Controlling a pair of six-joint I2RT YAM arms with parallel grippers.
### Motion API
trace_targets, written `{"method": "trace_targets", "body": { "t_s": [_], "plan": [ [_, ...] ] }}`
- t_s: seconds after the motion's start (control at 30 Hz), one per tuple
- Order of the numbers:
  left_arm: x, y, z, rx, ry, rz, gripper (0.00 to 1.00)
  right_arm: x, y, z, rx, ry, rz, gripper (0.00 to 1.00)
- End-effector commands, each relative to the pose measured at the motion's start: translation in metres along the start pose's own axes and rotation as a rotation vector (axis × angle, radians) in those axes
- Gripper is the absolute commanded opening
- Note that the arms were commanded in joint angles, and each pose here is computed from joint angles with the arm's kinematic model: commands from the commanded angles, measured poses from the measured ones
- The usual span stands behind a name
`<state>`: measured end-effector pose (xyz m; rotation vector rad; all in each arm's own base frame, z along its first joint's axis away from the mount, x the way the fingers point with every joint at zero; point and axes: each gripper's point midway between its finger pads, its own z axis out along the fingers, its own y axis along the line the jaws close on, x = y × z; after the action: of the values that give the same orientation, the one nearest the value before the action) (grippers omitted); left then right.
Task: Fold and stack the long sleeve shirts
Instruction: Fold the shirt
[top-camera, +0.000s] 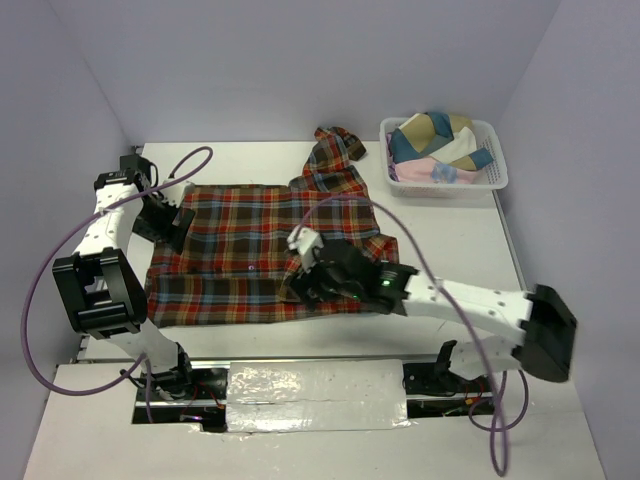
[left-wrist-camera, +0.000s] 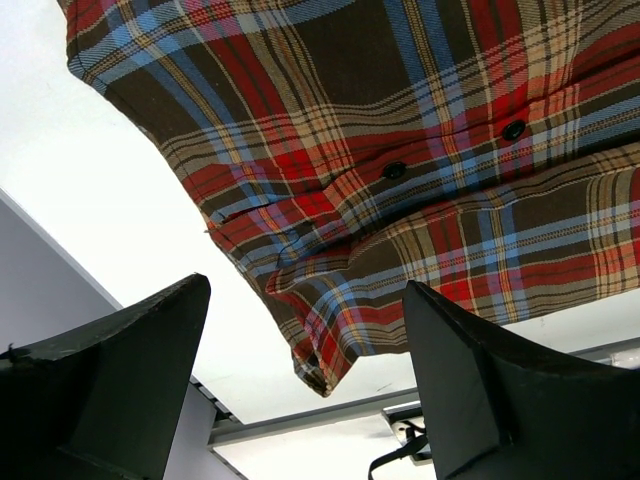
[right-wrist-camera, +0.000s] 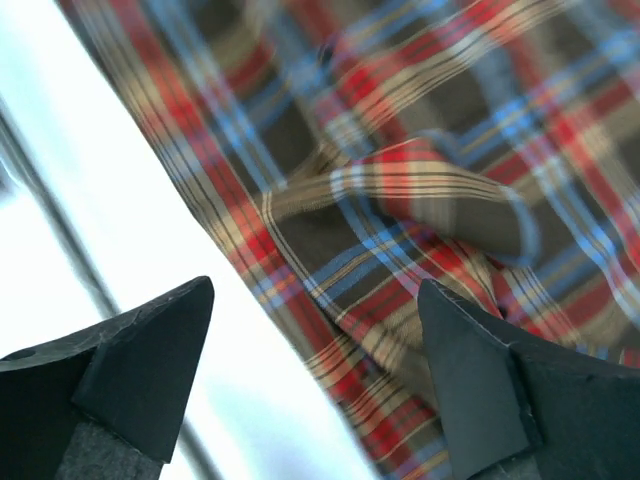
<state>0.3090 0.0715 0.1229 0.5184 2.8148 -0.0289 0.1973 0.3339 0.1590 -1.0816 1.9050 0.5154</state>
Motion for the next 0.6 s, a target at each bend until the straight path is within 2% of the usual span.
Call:
{"method": "trace_targets", "body": {
  "t_s": [0.0,0.03,0.07,0.1,0.13,0.2,0.23,0.3,0.33,0.43,0.57],
  "plan": [
    [-0.006,-0.003,-0.001,0.011,-0.024,0.022,0.91,-0.031,-0.041,-0.043,0.169,-0.165,0.346,0.89],
    [-0.006,-0.003,-0.001,0.010,-0.025,0.023,0.91,-0.024,-0.052,-0.053,0.194,-0.181,0.546,0.77],
    [-0.007,-0.003,-0.001,0.009,-0.030,0.025,0.91,-0.001,-0.080,-0.060,0.261,-0.138,0.686,0.68],
    [-0.007,-0.003,-0.001,0.009,-0.033,0.026,0.91,0.007,-0.090,-0.072,0.283,-0.156,0.799,0.62],
    [-0.007,-0.003,0.000,0.007,-0.032,0.026,0.91,0.037,-0.095,-0.071,0.310,-0.111,0.905,0.57],
    [-0.007,-0.004,0.000,0.011,-0.033,0.026,0.91,0.060,-0.108,-0.080,0.340,-0.124,1.139,0.66],
    [-0.007,-0.004,0.000,0.012,-0.035,0.027,0.91,0.075,-0.107,-0.084,0.350,-0.130,1.196,0.75],
    [-0.006,-0.006,0.002,0.017,-0.033,0.027,0.91,0.084,-0.114,-0.089,0.368,-0.162,1.294,0.79],
    [-0.006,-0.007,0.002,0.021,-0.035,0.025,0.91,0.094,-0.110,-0.086,0.360,-0.137,1.326,0.83],
    [-0.005,-0.008,0.003,0.022,-0.034,0.025,0.91,0.103,-0.109,-0.077,0.323,-0.120,1.416,0.84],
    [-0.006,-0.011,0.002,0.026,-0.037,0.031,0.91,0.105,-0.109,-0.065,0.311,-0.082,1.448,0.84]
  ]
}}
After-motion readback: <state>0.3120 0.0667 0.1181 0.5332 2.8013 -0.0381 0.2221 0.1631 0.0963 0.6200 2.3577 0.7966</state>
